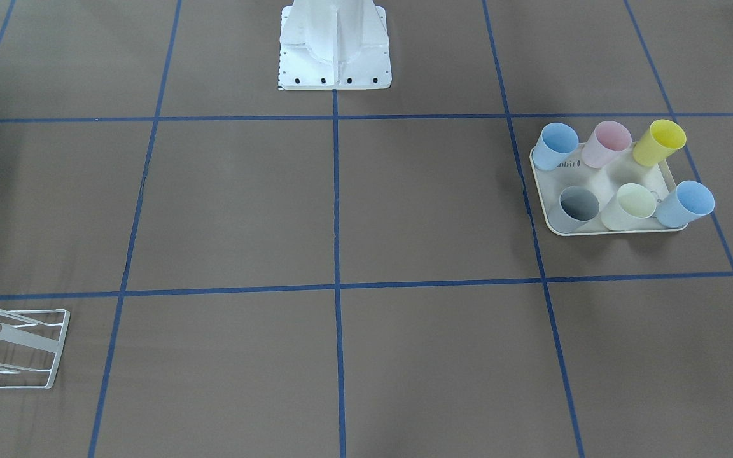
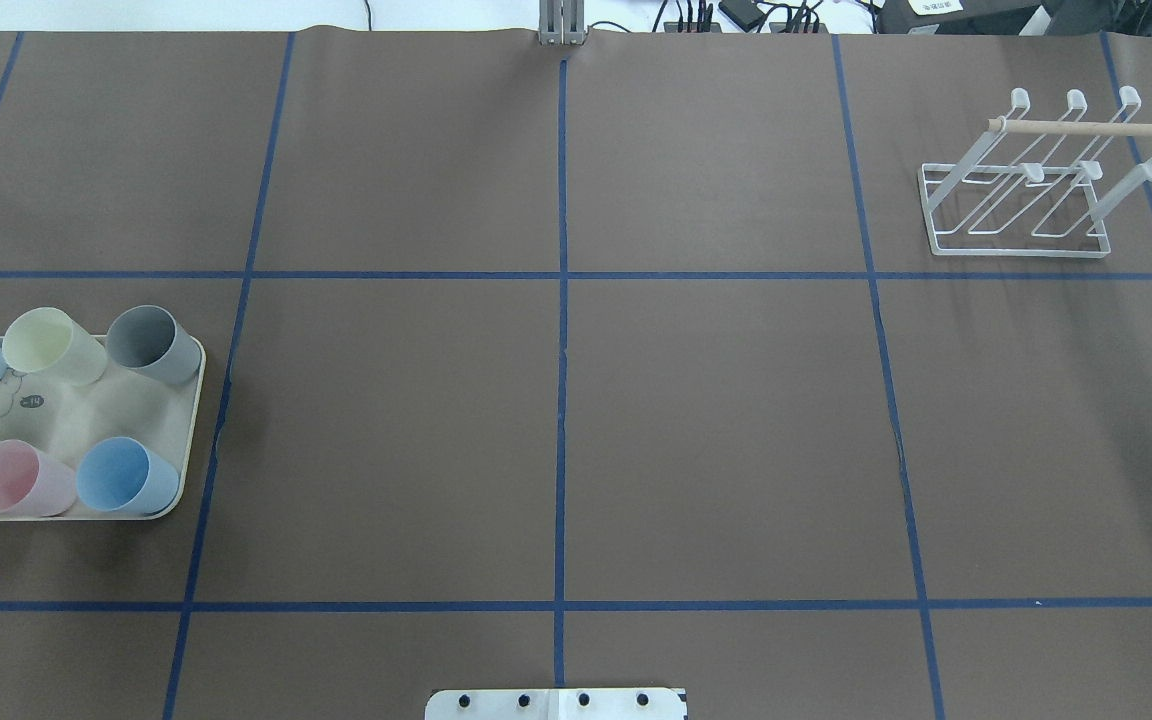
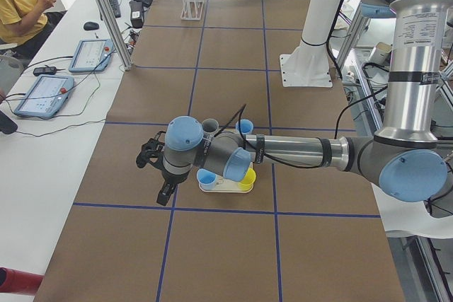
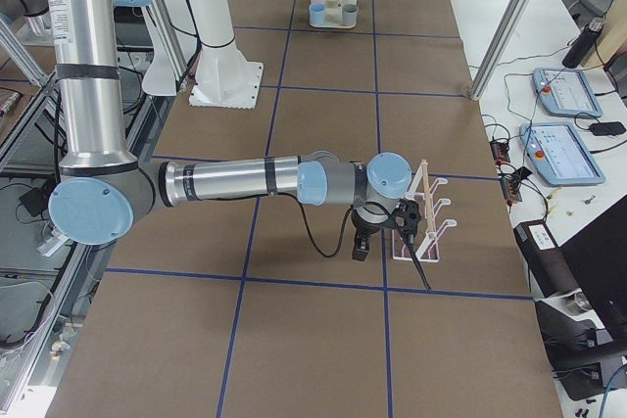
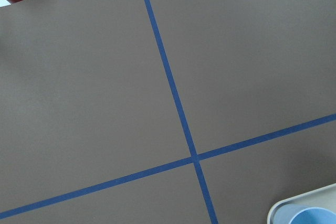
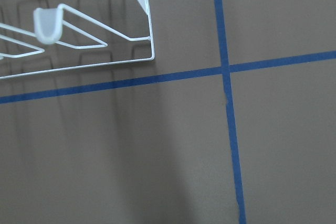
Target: Transfer IKEA cup to right arm and place on rack
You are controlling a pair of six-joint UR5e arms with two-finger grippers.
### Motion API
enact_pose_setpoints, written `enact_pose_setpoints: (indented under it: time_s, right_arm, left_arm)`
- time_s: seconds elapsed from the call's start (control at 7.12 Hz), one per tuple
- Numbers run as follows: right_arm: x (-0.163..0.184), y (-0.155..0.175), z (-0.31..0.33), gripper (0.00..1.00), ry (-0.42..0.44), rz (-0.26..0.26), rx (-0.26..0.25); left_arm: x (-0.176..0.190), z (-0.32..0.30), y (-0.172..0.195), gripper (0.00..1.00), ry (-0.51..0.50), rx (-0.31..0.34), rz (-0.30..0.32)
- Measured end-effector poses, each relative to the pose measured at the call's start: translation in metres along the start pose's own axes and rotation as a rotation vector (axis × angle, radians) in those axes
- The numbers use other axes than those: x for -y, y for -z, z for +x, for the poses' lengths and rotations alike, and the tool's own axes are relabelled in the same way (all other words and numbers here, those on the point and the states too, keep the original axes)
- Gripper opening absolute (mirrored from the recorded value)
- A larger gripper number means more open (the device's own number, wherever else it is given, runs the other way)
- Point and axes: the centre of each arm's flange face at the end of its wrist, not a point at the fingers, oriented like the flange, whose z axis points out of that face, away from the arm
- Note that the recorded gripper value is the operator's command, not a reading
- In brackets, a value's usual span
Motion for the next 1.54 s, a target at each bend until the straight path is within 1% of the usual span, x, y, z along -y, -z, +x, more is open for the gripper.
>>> enact_pose_setpoints:
  time_s: [0.28, 0.56, 0.7, 0.98, 1.12, 1.54]
  right_arm:
    - [0.001, 0.001, -0.005, 1.0, 0.008, 0.001, 0.005]
    - [0.007, -0.003, -0.025, 1.0, 0.044, -0.006, 0.005]
    - [0.012, -0.007, -0.036, 1.0, 0.062, -0.013, 0.004]
    - [0.016, -0.011, -0.045, 1.0, 0.08, -0.02, 0.004]
    - [0.017, -0.011, -0.047, 1.0, 0.084, -0.021, 0.005]
    - [0.017, -0.016, -0.055, 1.0, 0.099, -0.028, 0.005]
  left_arm:
    - [-0.003, 0.006, -0.004, 1.0, -0.02, -0.03, 0.007]
    - [-0.003, 0.037, -0.036, 1.0, -0.078, -0.098, -0.035]
    - [-0.006, 0.045, -0.051, 1.0, -0.097, -0.114, -0.056]
    - [-0.019, 0.044, -0.083, 1.0, -0.118, -0.131, -0.086]
    - [-0.026, 0.042, -0.101, 1.0, -0.11, -0.141, -0.101]
    - [-0.031, 0.06, -0.126, 1.0, -0.053, -0.167, -0.112]
